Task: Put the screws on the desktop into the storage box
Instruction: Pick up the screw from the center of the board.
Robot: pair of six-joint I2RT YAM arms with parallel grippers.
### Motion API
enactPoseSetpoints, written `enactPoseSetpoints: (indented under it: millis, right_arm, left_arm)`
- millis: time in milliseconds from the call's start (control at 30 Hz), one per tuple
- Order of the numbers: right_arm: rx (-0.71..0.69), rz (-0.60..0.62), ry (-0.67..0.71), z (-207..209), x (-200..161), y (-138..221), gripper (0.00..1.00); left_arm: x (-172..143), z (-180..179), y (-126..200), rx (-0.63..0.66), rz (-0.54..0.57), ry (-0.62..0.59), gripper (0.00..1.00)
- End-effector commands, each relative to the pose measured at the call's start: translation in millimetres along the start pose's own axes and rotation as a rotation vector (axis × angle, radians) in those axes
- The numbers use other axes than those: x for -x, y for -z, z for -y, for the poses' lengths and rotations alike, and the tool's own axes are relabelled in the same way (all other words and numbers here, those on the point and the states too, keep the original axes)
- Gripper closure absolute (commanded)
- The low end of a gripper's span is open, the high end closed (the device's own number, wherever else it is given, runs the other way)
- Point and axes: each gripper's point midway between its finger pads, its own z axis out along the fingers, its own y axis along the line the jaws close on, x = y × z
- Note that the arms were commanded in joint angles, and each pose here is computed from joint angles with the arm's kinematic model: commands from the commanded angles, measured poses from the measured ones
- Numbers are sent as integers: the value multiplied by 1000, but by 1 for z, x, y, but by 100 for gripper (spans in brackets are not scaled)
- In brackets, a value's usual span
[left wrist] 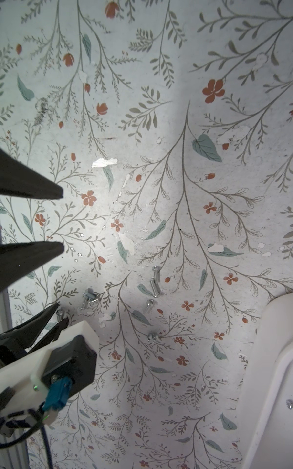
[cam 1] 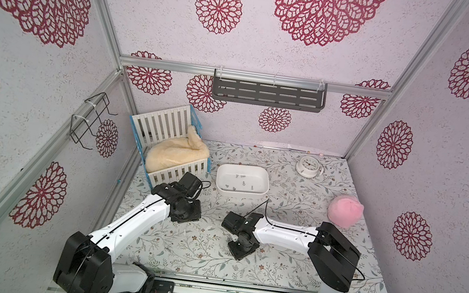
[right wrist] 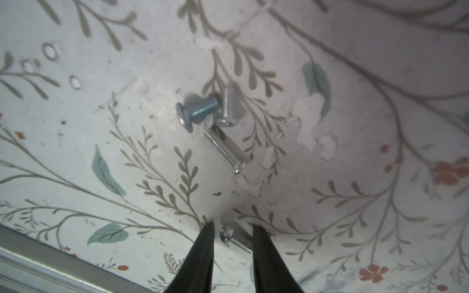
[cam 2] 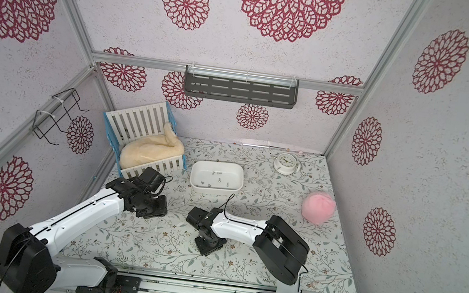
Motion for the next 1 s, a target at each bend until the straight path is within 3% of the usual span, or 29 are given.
enactPoseSetpoints:
  millis: [0, 433, 967]
  right_arm:
    - [-41, -22, 3, 5, -2, -14, 74]
    - [-83, 5, -26, 10, 7, -10, 98]
    - [-68, 159, -110, 27, 67, 61, 100]
  left_arm:
    - [2, -2, -1, 2, 10, 3, 66]
    - [2, -3, -1, 4, 12, 2, 66]
    - [1, -3, 0, 4, 16, 6, 66]
